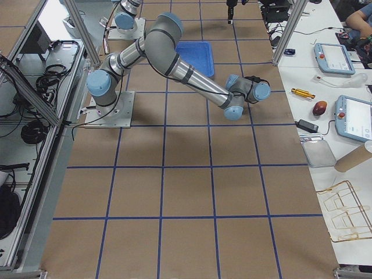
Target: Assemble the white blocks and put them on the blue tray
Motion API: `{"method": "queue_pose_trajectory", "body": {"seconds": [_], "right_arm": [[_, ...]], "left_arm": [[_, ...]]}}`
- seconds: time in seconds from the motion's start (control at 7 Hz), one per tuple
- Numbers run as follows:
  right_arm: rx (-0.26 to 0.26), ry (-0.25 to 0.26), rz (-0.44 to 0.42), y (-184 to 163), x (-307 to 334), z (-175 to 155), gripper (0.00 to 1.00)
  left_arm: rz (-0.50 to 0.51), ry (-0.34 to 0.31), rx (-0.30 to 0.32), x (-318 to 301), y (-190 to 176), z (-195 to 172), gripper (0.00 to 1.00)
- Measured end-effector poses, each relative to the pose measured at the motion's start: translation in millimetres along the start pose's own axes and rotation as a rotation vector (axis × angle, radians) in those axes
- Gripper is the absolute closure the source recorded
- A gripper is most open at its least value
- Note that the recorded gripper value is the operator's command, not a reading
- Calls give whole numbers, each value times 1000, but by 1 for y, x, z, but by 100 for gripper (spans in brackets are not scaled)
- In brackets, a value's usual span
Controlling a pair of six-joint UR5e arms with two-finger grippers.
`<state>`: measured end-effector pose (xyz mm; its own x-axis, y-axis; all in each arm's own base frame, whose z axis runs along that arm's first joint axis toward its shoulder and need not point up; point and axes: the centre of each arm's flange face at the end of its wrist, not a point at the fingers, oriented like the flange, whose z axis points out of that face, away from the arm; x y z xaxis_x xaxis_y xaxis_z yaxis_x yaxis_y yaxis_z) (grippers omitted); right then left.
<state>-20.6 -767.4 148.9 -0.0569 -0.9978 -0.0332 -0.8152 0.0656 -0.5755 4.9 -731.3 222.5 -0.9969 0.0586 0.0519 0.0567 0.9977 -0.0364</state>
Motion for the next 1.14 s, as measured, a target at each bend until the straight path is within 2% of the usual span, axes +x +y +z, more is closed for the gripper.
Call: {"method": "queue_pose_trajectory", "body": {"seconds": [0.43, 0.57, 0.86, 1.14], "right_arm": [[1, 0, 1, 0, 0, 0, 84], [0, 1, 0, -1, 0, -1, 91], [-7, 10, -9, -7, 0, -8, 100], [-11, 35, -33, -23, 0, -27, 100]], "left_arm": [[-6, 5, 0, 91, 54, -43, 92], [-18, 6, 5, 129, 71, -55, 92], [-13, 11, 15, 211, 109, -66, 92], [-34, 4, 20, 259, 141, -73, 92]]}}
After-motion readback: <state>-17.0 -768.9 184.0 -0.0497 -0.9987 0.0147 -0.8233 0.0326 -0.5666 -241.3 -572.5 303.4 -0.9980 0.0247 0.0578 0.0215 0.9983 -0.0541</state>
